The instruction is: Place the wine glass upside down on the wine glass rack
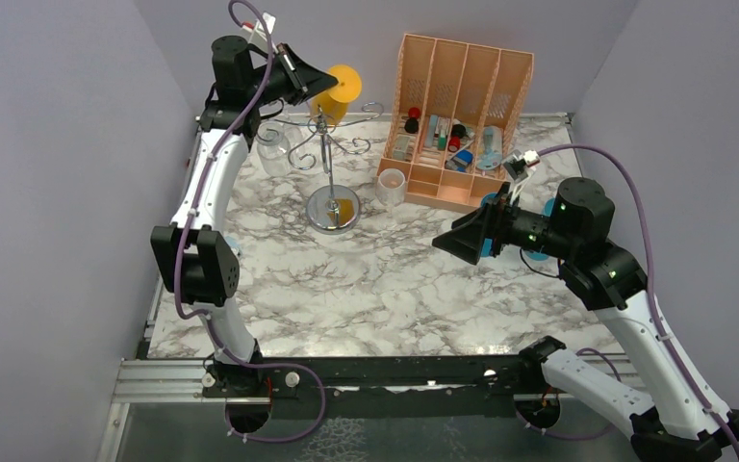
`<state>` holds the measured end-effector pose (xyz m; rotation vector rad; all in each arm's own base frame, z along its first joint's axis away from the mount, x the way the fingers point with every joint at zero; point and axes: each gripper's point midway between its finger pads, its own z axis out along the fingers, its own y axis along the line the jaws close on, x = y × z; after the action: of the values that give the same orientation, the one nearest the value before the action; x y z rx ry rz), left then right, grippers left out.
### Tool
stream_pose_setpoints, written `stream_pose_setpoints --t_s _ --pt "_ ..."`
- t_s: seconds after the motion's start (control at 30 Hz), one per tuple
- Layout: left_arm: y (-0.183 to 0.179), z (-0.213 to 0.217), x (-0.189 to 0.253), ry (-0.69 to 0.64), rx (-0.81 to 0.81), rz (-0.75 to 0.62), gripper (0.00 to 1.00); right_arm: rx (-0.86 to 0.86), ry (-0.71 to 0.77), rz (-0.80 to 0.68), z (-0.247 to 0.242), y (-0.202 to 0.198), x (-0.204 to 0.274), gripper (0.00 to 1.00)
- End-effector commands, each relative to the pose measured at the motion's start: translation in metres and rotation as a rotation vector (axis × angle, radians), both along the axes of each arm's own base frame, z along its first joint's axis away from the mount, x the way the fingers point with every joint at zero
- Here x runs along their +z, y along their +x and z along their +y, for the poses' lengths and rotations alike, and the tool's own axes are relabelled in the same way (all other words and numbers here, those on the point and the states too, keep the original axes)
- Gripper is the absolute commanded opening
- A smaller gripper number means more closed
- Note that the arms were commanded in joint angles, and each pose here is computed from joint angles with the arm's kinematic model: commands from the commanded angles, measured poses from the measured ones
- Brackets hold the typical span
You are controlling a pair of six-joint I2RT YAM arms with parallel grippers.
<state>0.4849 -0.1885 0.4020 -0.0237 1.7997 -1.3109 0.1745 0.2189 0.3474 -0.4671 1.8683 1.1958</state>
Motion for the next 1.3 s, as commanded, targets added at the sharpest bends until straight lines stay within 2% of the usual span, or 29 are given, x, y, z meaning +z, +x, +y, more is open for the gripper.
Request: stream_pose_setpoints --t_s 0.0,0.57,1.27 --pt "0.002 -0.004 0.018 -0.008 -0.013 -0.053 0.04 0.022 0.011 -0.030 0.003 -0.002 0.005 1.00" --pt "0.024 -0.002 0.023 -0.001 0.043 -0.078 0.04 0.009 0.011 -0.039 -0.001 -0.004 0.009 1.00" --pt "0.045 0.012 0.002 0.061 0.134 -0.040 0.09 0.024 0.015 -0.021 0.001 -0.007 0.005 1.00"
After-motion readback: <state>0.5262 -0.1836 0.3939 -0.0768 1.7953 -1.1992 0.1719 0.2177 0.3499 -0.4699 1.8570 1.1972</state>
